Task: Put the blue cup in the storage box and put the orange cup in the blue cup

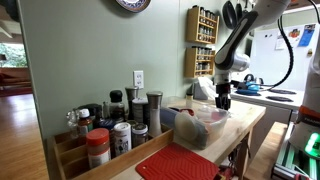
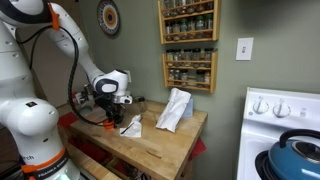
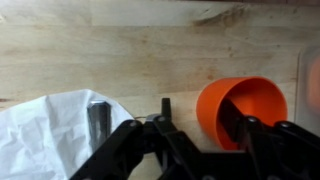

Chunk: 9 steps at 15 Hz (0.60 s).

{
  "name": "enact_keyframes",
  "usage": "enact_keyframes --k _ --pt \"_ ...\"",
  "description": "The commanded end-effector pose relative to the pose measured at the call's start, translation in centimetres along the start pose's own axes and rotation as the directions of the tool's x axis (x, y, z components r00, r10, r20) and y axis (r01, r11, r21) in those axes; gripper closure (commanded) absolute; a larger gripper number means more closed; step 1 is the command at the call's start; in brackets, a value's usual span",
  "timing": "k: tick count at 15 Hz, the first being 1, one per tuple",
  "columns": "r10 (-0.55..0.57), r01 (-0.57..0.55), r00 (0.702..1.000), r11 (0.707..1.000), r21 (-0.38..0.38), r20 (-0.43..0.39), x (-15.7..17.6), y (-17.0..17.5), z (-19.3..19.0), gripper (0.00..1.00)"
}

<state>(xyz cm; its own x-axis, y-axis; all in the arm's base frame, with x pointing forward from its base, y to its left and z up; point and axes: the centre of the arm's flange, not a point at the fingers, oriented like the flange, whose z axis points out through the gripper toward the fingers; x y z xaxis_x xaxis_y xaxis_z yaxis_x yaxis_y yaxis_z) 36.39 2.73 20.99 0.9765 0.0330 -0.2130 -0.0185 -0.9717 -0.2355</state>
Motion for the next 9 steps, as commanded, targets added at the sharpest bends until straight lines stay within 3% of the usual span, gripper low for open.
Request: enact_keyframes --k 1,4,9 --pt "-0.019 0.019 1.000 1.000 0.017 -0.004 0.3 -0.3 0.6 0.77" --pt "-0.040 0.040 0.999 0.999 0.016 0.001 0.4 -0.5 0.2 0.98" --pt "-0.138 0.135 0.990 0.989 -0.052 -0.040 0.1 -1.6 -6.4 0.99"
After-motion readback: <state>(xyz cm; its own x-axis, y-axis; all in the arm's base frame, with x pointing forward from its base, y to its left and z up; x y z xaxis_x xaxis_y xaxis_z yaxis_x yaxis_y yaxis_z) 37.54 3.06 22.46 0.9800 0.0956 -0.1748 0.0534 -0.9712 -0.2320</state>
